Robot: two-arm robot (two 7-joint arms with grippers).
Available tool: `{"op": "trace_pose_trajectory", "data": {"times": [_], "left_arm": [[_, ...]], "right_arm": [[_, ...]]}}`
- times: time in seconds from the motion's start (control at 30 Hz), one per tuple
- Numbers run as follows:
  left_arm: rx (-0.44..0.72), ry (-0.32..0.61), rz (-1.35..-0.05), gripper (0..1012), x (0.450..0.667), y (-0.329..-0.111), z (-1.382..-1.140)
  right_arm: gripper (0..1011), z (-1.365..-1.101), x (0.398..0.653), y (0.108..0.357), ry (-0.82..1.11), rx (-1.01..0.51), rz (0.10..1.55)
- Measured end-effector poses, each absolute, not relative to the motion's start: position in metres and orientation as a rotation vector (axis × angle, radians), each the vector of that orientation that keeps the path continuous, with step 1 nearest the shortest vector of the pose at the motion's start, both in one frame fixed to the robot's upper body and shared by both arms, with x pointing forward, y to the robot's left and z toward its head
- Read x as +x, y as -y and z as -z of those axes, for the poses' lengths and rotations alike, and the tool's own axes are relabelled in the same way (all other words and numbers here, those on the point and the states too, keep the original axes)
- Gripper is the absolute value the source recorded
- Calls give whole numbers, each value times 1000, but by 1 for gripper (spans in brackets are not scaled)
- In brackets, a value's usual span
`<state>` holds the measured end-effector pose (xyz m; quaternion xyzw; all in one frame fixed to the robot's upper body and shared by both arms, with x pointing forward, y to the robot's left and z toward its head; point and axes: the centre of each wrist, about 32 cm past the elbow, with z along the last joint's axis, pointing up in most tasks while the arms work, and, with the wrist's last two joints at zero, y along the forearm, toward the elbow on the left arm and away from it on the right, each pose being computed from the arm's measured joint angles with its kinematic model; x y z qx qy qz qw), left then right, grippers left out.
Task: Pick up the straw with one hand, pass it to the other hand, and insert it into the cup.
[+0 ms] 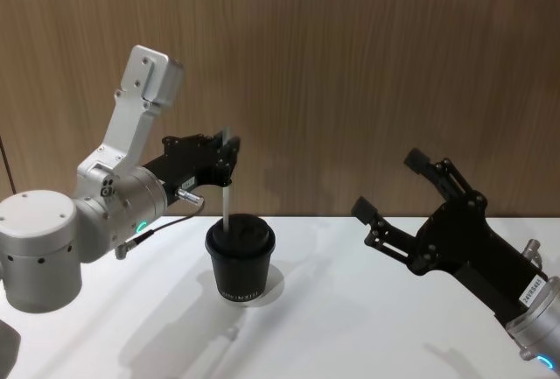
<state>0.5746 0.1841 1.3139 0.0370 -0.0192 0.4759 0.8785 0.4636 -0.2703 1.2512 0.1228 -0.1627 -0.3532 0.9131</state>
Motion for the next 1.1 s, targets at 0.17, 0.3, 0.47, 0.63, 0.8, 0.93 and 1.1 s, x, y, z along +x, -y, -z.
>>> {"op": "trace_pose_trajectory", "data": {"times": [0.17, 0.3, 0.47, 0.63, 0.8, 0.93, 1.1], "left_arm": [[78, 39, -992, 303, 575, -184, -1314], [79, 38, -991, 424, 575, -184, -1314], [80, 37, -991, 588, 575, -184, -1314], [80, 37, -991, 744, 575, -184, -1313], [81, 36, -991, 899, 575, -184, -1313], [81, 36, -990, 974, 575, -184, -1313], [81, 37, -983, 1003, 574, -185, -1312]], "right_arm": [[1001, -1251, 464, 270, 335, 253, 727], [1001, -1251, 464, 270, 335, 253, 727], [1001, -1251, 464, 270, 335, 253, 727], [1001, -1251, 464, 270, 335, 253, 727], [1001, -1251, 464, 270, 335, 253, 727], [1001, -1251, 464, 270, 335, 253, 727], [1001, -1252, 463, 270, 332, 253, 730]]}}
